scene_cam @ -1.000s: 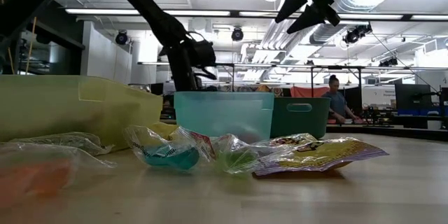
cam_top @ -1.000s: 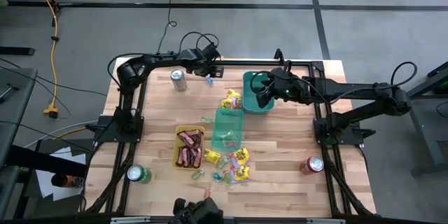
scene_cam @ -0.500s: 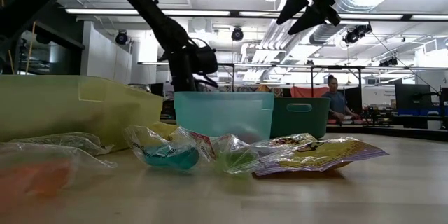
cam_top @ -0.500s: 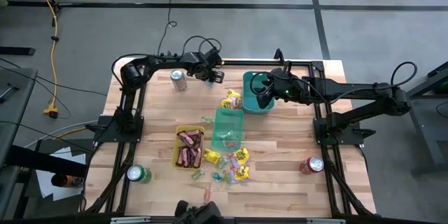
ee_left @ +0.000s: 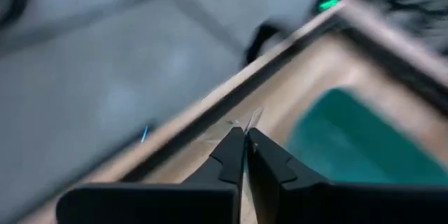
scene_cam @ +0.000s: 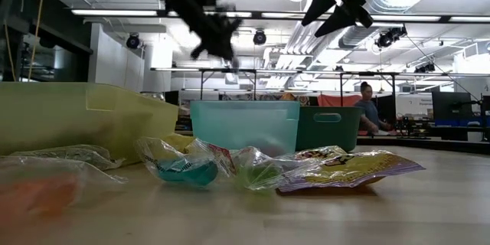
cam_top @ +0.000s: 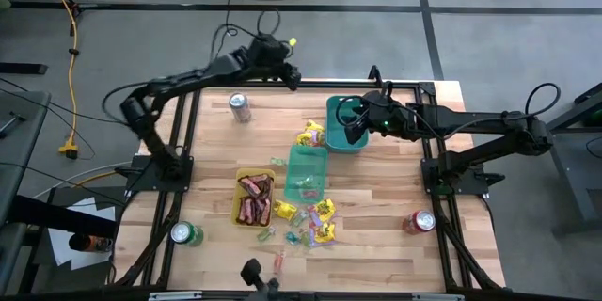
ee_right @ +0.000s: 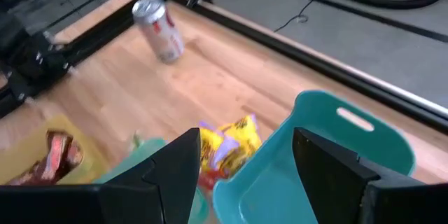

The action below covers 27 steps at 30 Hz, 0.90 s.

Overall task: Sort candy
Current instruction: Put the blue gummy into the light blue bin

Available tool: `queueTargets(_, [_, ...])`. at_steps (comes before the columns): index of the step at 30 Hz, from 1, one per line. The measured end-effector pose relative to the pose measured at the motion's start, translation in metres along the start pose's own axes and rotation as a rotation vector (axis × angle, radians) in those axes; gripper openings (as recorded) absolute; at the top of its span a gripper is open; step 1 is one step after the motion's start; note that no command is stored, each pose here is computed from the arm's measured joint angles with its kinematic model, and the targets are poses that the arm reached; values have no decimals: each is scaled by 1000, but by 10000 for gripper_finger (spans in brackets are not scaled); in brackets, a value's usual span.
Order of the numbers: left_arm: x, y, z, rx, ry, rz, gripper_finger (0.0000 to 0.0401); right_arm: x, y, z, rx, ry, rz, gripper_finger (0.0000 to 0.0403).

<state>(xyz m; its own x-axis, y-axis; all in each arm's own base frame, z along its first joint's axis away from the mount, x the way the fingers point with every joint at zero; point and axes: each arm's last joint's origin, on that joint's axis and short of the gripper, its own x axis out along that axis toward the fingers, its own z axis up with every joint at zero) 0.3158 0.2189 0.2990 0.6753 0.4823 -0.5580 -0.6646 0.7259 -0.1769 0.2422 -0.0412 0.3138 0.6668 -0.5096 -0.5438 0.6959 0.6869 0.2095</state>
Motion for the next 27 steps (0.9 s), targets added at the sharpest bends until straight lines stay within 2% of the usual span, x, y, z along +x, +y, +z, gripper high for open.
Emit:
queueTargets(4, [-42, -22, 17, 185, -118, -163, 1, -1, 0, 4, 31, -51, -18, 222])
queueTargets(7, [-59, -38, 11, 274, -157, -256, 0, -5, 1, 6, 60, -69, 10, 222])
queueTargets(10, [-59, -51, -15, 283, -143, -308, 0, -13, 2, 6, 88, -53, 60, 222])
queueTargets(18, [-65, -95, -107, 119, -159, -520, 0, -43, 10, -1, 51, -54, 162, 222])
queueTargets(21, [-72, -115, -127, 121, -161, -499, 0, -48, 12, -3, 2, -66, 164, 222])
queueTargets(27, [-80, -148, -154, 245, -151, -495, 0, -51, 15, -9, -98, -26, 193, 222])
